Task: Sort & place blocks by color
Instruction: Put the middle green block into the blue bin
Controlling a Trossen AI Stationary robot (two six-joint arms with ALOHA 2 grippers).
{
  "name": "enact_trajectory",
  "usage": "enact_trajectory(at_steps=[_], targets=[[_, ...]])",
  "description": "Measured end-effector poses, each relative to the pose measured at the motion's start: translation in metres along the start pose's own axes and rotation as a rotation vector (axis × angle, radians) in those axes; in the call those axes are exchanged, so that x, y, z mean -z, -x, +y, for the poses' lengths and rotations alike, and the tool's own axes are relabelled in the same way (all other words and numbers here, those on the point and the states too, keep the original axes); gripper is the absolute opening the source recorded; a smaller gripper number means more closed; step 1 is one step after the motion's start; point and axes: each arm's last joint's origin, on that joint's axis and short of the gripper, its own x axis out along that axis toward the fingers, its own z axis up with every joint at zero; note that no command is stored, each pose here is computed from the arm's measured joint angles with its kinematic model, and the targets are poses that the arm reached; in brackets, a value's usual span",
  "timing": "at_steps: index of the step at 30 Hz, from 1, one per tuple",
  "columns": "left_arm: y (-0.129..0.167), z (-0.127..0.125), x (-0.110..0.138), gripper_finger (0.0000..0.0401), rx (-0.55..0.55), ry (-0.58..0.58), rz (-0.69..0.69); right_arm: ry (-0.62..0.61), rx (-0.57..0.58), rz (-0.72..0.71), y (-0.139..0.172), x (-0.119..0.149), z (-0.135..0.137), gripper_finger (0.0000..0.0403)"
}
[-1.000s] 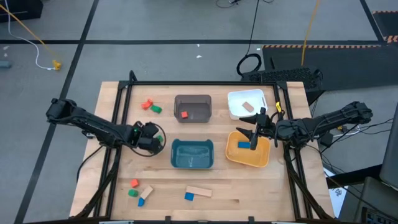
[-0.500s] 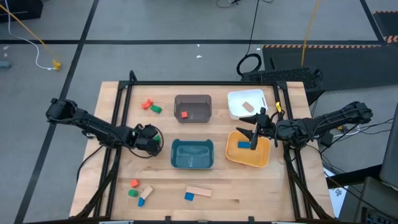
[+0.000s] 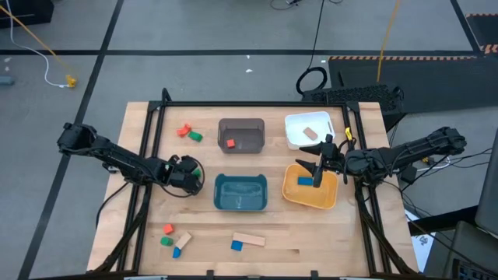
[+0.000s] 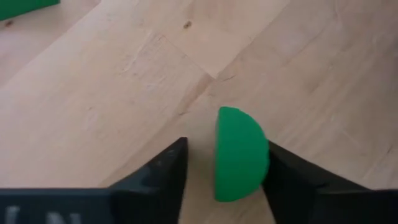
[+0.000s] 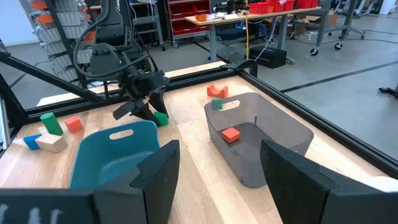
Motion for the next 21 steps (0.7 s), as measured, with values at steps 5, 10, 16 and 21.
enact_trajectory(at_steps=[5,10,16,21], targets=[[0.000,0.000,0.000,0.0088,-0.002,0.026,-0.006,0.000,0.000,0.000,0.000,0.000,0.000,0.0215],[0.002,-0.003,-0.004,0.0088,0.004,0.064,0.002,0.000,0.000,0.000,0.000,0.000,0.000,0.0215],[0.013,-0.012,-0.019,0.0088,0.019,0.069,-0.051,0.000,0.000,0.000,0.000,0.000,0.000,0.0215],[0.029,-0.020,-0.038,0.0088,0.006,0.036,-0.137,0.000,0.000,0.000,0.000,0.000,0.000,0.0215]])
